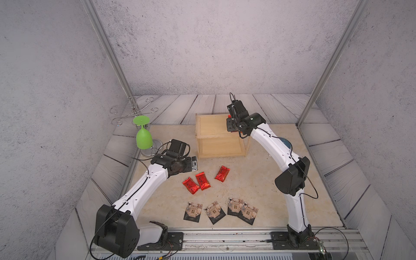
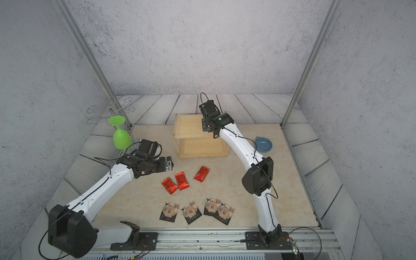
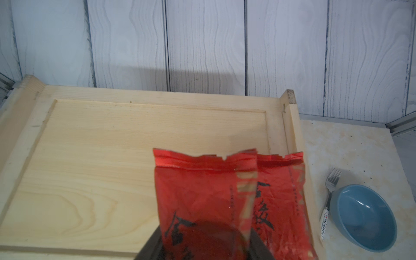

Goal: Place the tea bags on the shelf by color
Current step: Place the tea bag on the shelf, then pick up the tea bag from the center of the board.

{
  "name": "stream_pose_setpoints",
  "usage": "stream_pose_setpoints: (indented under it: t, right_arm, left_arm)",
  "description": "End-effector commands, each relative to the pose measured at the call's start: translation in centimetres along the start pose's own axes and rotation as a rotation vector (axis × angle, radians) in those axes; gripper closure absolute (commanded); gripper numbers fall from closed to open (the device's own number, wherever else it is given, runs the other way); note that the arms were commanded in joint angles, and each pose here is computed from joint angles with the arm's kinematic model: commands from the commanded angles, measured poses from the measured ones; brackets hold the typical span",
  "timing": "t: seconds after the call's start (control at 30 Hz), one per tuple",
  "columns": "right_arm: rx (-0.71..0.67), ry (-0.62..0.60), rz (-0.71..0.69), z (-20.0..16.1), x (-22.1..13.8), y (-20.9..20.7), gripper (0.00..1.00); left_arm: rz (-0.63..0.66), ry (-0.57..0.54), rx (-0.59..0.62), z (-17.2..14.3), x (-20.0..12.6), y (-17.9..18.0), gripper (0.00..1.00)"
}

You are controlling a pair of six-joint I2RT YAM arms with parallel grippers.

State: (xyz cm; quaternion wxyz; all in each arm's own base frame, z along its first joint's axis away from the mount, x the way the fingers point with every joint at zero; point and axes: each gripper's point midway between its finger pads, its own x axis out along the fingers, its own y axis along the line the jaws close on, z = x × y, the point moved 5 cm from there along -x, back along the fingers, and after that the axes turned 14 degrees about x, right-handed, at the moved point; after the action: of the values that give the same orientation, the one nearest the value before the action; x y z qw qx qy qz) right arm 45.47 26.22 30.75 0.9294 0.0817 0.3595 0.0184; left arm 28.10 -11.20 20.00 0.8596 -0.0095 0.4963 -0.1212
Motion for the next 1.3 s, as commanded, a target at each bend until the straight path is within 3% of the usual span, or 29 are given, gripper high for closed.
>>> stream_pose_setpoints:
  t: [0.0, 0.73, 1.0, 1.13, 1.27]
  right_arm:
    - [0.012, -0.003, -0.027, 0.2, 0.3, -0.5, 0.5]
    - [0.023, -0.014, -0.023, 0.6, 0.4, -0.5, 0.43]
    - [0.043, -0.037, 0.078, 2.5, -4.7, -0.4, 0.43]
    - [0.051, -0.001, 0.128, 0.3, -7.6, -2.0, 0.43]
    - [0.078, 0.026, 0.157, -4.7, -7.9, -4.6, 0.43]
  left_arm:
    - [0.005, 0.006, 0.011, -0.3, 0.0, 0.3, 0.01]
    - [0.003, -0.008, 0.006, -0.1, -0.4, 0.4, 0.01]
    - [-0.05, -0.014, 0.032, 0.2, -0.4, -0.3, 0.05]
    - [-0.076, -0.02, 0.057, 0.6, -0.4, -1.4, 0.12]
    - [-0.041, -0.017, 0.133, 1.3, -0.4, -3.4, 0.13]
